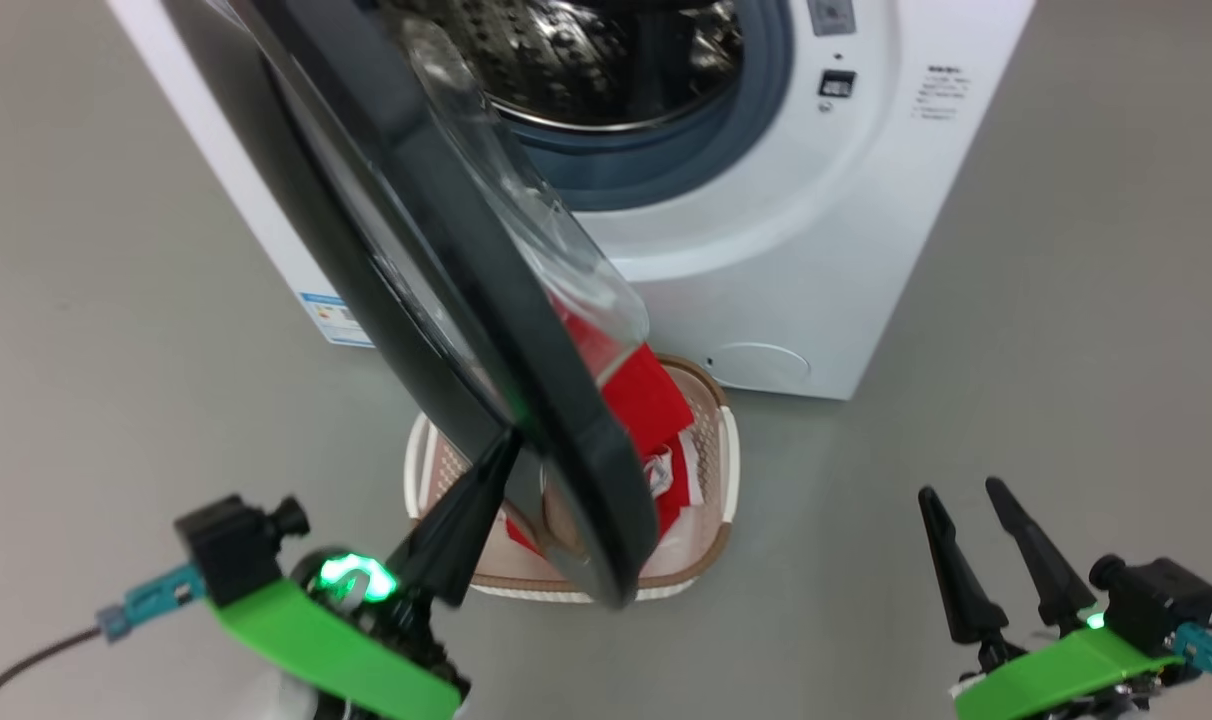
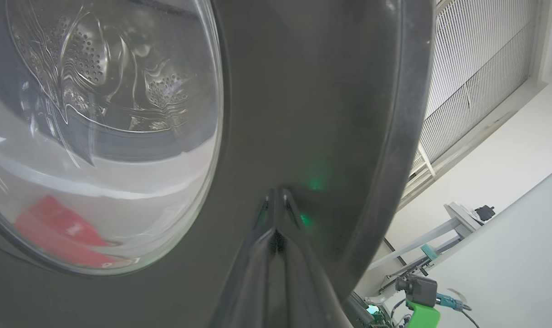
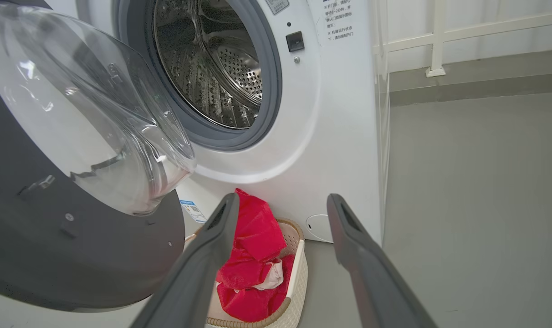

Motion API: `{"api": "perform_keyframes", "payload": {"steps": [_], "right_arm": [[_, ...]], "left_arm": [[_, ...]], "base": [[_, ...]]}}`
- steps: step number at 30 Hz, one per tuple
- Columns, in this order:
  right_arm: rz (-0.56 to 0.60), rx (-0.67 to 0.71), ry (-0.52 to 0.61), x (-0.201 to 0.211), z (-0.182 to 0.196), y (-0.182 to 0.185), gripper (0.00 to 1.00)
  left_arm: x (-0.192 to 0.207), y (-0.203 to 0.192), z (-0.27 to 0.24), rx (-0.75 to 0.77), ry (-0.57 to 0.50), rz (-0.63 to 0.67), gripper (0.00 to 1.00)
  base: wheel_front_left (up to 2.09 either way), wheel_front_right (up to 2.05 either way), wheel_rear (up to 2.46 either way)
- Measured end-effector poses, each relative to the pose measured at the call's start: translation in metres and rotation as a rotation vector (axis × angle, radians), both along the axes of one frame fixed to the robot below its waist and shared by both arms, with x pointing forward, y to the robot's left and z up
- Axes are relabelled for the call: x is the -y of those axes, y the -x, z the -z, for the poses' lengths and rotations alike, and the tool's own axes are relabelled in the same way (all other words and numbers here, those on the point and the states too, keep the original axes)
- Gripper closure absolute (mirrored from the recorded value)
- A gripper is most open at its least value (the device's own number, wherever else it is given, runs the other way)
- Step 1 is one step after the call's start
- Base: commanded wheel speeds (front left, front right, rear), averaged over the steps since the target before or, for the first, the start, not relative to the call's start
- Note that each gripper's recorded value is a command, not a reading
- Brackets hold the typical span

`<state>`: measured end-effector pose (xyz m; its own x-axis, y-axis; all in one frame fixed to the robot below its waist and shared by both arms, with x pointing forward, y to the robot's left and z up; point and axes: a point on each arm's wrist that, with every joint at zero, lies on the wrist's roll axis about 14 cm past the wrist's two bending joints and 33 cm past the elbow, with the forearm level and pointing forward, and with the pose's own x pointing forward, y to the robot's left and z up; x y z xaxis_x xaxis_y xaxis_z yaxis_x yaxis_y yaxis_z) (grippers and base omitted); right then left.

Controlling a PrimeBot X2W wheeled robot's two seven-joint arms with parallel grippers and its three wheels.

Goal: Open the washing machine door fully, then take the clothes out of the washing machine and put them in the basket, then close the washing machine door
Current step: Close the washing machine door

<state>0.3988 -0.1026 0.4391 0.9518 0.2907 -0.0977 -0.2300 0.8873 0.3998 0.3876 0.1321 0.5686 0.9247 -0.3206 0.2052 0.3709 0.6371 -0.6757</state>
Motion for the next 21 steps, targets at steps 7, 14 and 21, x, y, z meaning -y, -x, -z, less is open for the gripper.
{"api": "perform_keyframes", "payload": {"steps": [7,14,21], "right_arm": [[0.074,0.008,-0.014,0.018,-0.001,-0.011,0.0],[0.162,-0.018,-0.014,0.044,0.008,-0.011,0.0],[0.232,-0.033,-0.015,0.063,0.013,-0.011,0.0]], "left_arm": [[0.033,-0.038,-0.007,0.045,-0.019,0.068,1.0],[0.077,-0.08,-0.012,0.1,-0.061,0.148,1.0],[0.098,-0.12,-0.012,0.128,-0.097,0.155,1.0]], "base": [[0.0,0.0,0.0],[0.0,0.0,0.0],[0.0,0.0,0.0]]}}
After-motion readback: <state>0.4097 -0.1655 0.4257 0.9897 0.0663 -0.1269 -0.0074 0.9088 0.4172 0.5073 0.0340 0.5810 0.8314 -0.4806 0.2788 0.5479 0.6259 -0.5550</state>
